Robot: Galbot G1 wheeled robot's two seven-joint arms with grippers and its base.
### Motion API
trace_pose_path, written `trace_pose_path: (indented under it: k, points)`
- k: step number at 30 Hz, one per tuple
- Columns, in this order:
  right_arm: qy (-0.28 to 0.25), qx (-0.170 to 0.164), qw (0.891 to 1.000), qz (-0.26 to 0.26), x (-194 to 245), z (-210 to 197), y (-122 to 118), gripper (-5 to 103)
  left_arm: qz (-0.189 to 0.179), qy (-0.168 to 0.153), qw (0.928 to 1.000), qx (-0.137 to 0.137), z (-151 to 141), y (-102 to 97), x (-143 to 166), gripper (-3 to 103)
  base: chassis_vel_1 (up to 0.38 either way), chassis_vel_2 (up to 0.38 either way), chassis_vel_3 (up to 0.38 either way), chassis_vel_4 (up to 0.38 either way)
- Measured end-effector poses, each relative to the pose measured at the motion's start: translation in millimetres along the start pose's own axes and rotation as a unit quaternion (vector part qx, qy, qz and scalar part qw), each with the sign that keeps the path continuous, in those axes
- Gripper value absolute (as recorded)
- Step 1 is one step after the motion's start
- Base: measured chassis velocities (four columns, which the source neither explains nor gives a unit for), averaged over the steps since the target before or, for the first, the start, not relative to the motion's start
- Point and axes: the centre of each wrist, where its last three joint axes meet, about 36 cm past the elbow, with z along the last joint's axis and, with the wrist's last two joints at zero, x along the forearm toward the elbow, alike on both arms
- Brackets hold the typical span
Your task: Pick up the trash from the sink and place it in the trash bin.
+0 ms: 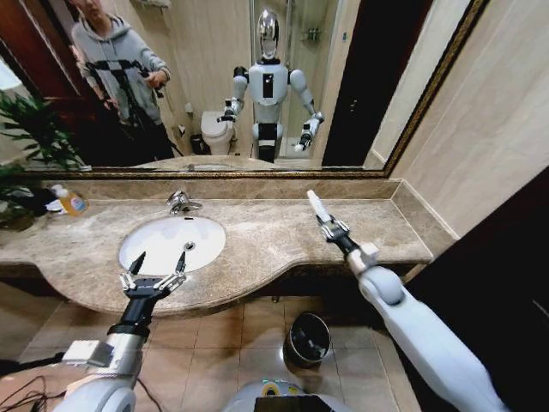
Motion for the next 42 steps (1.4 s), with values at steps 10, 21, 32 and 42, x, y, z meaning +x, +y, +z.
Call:
trace_pose_path:
  k: [10,21,32,42]
  points:
    - [-0.047,0.017,0.999,-0.014,97.8,64.1,-1.8,32,0.0,0.0,1.0,0.0,0.0,0.0,0.0,100,0.0,0.0,0.0,0.0]
    - [0.05,-0.004,0.999,-0.005,227.6,117.3,41.1,32,0.0,0.0,1.0,0.0,0.0,0.0,0.0,100,0.0,0.0,0.0,0.0]
    - [0.353,0.103,0.923,-0.116,253.2,158.6,52.8,32,0.0,0.0,1.0,0.0,0.0,0.0,0.0,100,0.0,0.0,0.0,0.0]
    - [0.448,0.156,0.864,-0.169,181.6,202.3,67.1,32,0.0,0.0,1.0,0.0,0.0,0.0,0.0,100,0.0,0.0,0.0,0.0]
